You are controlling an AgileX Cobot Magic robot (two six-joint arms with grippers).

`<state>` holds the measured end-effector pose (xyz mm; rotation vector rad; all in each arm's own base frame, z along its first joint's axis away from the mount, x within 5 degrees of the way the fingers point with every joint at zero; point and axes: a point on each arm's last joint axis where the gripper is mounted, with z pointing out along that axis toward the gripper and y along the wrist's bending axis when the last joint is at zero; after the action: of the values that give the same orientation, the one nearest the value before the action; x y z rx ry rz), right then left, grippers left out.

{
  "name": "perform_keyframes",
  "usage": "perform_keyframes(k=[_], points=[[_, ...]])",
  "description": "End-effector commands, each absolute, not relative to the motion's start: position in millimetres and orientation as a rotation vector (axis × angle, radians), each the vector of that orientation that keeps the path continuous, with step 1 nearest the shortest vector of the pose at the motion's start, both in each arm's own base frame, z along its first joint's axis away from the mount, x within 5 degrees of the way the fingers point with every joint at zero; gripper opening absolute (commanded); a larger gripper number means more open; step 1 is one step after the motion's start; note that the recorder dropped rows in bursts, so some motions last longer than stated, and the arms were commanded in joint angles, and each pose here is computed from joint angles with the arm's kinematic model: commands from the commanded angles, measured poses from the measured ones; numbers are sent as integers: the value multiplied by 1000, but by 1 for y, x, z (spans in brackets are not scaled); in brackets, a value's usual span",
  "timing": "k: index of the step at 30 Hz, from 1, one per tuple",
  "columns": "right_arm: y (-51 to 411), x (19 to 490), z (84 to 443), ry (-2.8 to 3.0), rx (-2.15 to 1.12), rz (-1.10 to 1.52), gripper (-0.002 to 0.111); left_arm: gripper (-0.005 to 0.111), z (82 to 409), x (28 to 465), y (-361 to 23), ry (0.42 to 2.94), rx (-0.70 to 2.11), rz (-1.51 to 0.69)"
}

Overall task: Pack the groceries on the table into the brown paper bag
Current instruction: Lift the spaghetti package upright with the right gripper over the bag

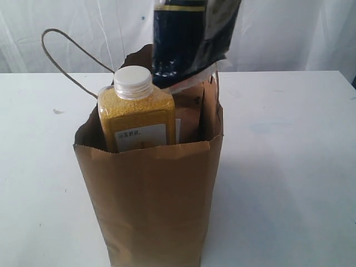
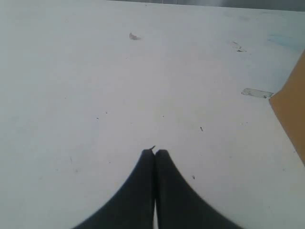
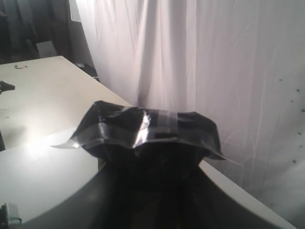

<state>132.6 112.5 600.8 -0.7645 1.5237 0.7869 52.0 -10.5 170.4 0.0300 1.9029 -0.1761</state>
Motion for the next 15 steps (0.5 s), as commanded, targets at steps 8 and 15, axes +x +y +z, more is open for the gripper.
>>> perform_keyframes(k=[8, 15], points=[[131, 170, 620, 1376, -634, 932, 0, 0, 169, 52, -11, 1903, 20, -184], [145, 205, 613, 1394, -606, 934, 0, 0, 169, 52, -11, 1903, 20, -184]])
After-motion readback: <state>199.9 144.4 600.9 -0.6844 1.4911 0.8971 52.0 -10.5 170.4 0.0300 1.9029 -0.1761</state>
